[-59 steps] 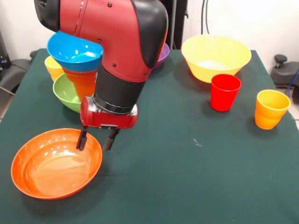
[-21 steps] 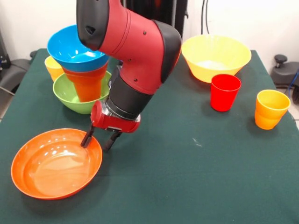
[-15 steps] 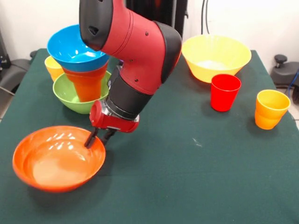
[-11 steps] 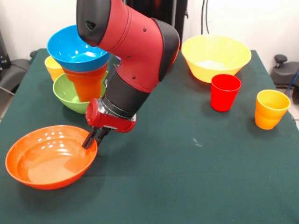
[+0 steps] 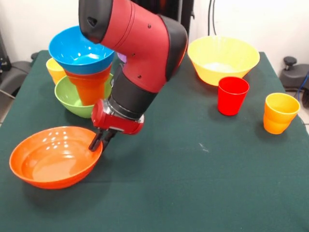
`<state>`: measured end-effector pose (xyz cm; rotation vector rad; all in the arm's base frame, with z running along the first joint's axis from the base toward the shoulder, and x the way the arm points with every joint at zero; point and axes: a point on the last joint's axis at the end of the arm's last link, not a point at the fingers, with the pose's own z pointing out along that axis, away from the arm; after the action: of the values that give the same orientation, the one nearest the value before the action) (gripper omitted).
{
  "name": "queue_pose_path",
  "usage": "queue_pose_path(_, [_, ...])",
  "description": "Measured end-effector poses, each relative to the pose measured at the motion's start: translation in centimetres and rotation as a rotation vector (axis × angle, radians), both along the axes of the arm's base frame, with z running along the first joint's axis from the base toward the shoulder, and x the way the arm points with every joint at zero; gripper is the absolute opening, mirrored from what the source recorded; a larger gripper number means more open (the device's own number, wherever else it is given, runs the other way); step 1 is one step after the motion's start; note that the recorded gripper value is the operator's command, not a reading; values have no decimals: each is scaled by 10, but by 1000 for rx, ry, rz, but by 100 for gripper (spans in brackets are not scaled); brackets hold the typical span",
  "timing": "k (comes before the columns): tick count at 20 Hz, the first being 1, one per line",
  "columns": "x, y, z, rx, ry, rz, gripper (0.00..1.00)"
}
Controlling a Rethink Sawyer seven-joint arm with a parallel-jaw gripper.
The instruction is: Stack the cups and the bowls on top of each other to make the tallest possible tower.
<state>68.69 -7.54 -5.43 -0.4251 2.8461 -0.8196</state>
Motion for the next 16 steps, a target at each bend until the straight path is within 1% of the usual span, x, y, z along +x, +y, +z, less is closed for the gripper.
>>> queue_pose_path(1, [0,1,2,5,-2,-5,0])
queue_pose_path(3, [2,5,17,21,-11,-34,0])
queue_pose_path(8, [8,6,52,29,-18,-91,0])
queue_pose_path(10, [15,5,76,25,-20,-124,0])
queue_pose_path(16, [26,6,125,27,-28,-183,0])
